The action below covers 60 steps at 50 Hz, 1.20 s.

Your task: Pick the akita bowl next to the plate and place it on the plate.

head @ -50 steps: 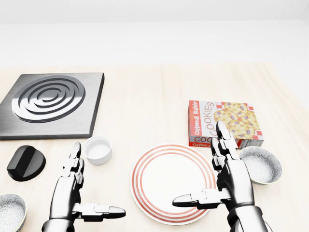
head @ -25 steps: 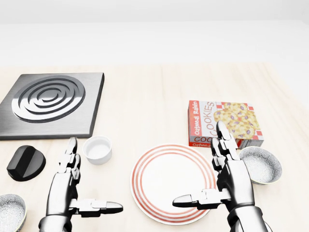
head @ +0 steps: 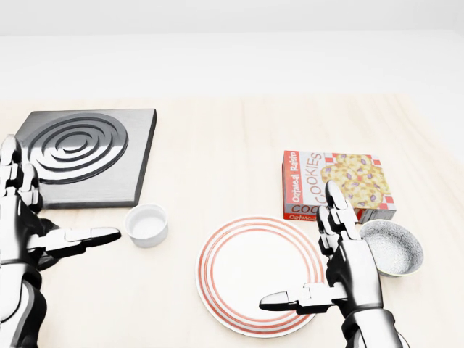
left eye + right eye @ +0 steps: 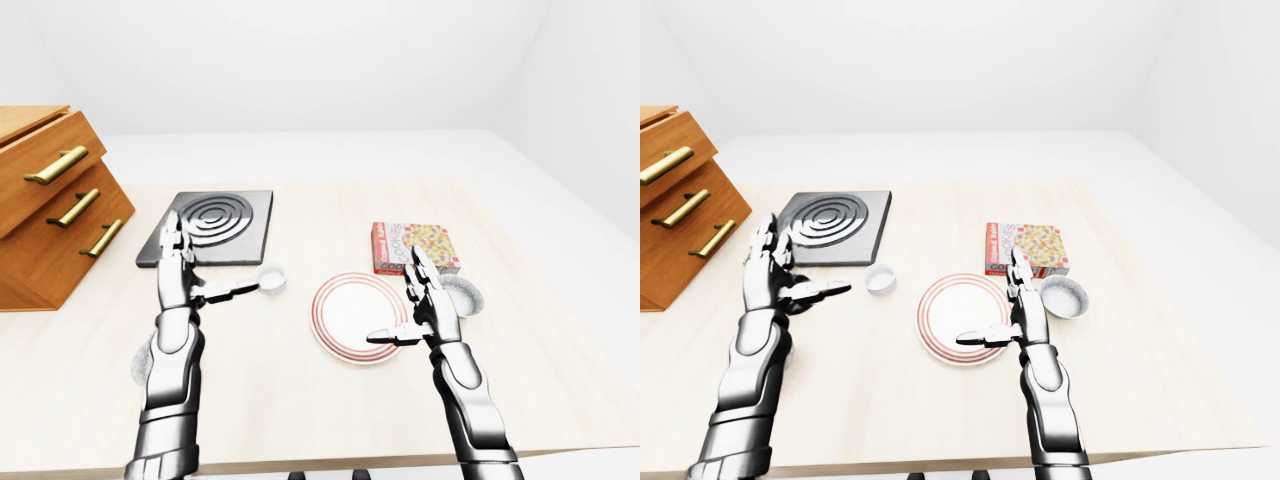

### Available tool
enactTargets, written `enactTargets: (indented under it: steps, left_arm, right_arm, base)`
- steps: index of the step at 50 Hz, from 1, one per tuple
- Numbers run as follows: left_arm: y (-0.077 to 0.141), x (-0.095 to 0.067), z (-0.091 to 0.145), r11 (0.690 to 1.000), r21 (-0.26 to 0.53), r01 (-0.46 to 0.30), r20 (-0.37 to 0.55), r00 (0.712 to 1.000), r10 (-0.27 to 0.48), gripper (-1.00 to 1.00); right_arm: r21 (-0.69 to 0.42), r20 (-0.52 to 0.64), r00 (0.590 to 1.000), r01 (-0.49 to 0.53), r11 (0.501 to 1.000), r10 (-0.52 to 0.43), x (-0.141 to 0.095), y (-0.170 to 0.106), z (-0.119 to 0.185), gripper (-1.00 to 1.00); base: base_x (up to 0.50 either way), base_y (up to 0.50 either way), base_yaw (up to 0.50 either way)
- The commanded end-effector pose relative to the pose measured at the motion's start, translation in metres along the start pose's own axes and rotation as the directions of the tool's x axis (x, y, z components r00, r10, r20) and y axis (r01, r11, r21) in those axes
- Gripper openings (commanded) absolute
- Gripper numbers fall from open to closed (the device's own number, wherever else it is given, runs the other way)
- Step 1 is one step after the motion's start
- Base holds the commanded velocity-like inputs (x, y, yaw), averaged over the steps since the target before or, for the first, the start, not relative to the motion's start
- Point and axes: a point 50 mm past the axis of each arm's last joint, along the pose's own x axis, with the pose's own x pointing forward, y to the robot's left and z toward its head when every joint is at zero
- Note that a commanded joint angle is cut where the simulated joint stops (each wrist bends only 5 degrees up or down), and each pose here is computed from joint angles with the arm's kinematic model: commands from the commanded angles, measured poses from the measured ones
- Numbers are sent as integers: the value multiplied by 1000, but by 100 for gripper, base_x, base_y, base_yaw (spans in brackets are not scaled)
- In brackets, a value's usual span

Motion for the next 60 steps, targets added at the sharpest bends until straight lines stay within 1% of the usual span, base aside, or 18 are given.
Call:
enactTargets:
  steps: [1, 5, 10, 14, 26, 31, 38, 42, 43, 44, 46, 49, 53, 55, 57, 58, 59, 60]
  left_arm:
    - [42, 25, 25, 989, -8, -147, 69, 987, 147, 100]
    - [57, 31, 31, 981, -4, -196, 94, 976, 195, 100]
    - [64, 32, 31, 976, -3, -219, 91, 972, 218, 100]
    - [64, 32, 26, 975, 4, -223, 91, 971, 222, 100]
    - [66, 33, 27, 973, 2, -231, 96, 969, 230, 100]
    - [65, 33, 28, 973, 0, -231, 96, 969, 230, 100]
    - [64, 31, 32, 974, -1, -228, 94, 969, 227, 100]
    - [62, 32, 29, 974, 0, -225, 90, 970, 224, 100]
    - [62, 33, 25, 975, 2, -223, 89, 971, 222, 100]
    - [62, 33, 25, 975, 2, -223, 89, 971, 222, 100]
    - [62, 31, 27, 975, 4, -222, 89, 971, 221, 100]
    - [62, 31, 28, 975, 3, -222, 88, 971, 221, 100]
    - [61, 31, 27, 975, 5, -221, 87, 972, 220, 100]
    - [62, 31, 26, 975, 5, -221, 86, 972, 220, 100]
    - [61, 31, 26, 975, 5, -221, 86, 972, 220, 100]
    - [61, 31, 25, 975, 3, -220, 83, 972, 219, 100]
    - [59, 30, 24, 976, 7, -216, 83, 973, 214, 100]
    - [59, 30, 23, 977, 9, -215, 83, 973, 214, 100]
  right_arm:
    - [-1, 3, 1000, 0, 1000, 0, 0, 0, 0, 100]
    - [0, 4, 1000, 1, 1000, -1, 1, 0, 1, 100]
    - [-2, 7, 1000, 1, 1000, -1, 0, 0, 2, 100]
    - [-7, 12, 1000, 0, 1000, 0, 0, 0, 2, 100]
    - [-18, 25, 1000, 5, 1000, -5, 0, -2, 2, 100]
    - [-36, 41, 999, 21, 999, -20, 0, -4, 5, 100]
    - [-5, 31, 998, 56, 998, -55, 0, -10, 13, 100]
    - [11, 115, 987, 111, 994, -112, -10, -18, 35, 100]
    - [11, 149, 976, 158, 987, -158, -12, -28, 44, 100]
    - [11, 152, 975, 161, 987, -160, -13, -28, 44, 100]
    - [22, 178, 958, 226, 974, -226, -12, -43, 51, 100]
    - [34, 214, 936, 278, 960, -279, -13, -55, 60, 100]
    - [20, 240, 923, 304, 953, -299, -13, -60, 66, 100]
    - [-7, 270, 913, 319, 948, -305, -13, -62, 74, 100]
    - [-111, 266, 924, 312, 944, -274, -12, -60, 73, 100]
    - [-128, 281, 916, 331, 935, -286, -12, -61, 76, 100]
    - [-114, 337, 898, 339, 934, -285, -14, -63, 90, 100]
    - [-160, 343, 898, 344, 925, -275, -14, -62, 91, 100]
  base:
    - [0, 0, 0]
    - [0, 0, 0]
    - [0, 0, 0]
    - [0, 0, 0]
    - [0, 0, 0]
    - [0, 0, 0]
    - [0, 0, 0]
    - [0, 0, 0]
    - [0, 0, 0]
    - [0, 0, 0]
    - [0, 0, 0]
    - [0, 0, 0]
    - [0, 0, 0]
    - [0, 0, 0]
    - [0, 0, 0]
    - [0, 0, 0]
    - [0, 0, 0]
    - [0, 0, 0]
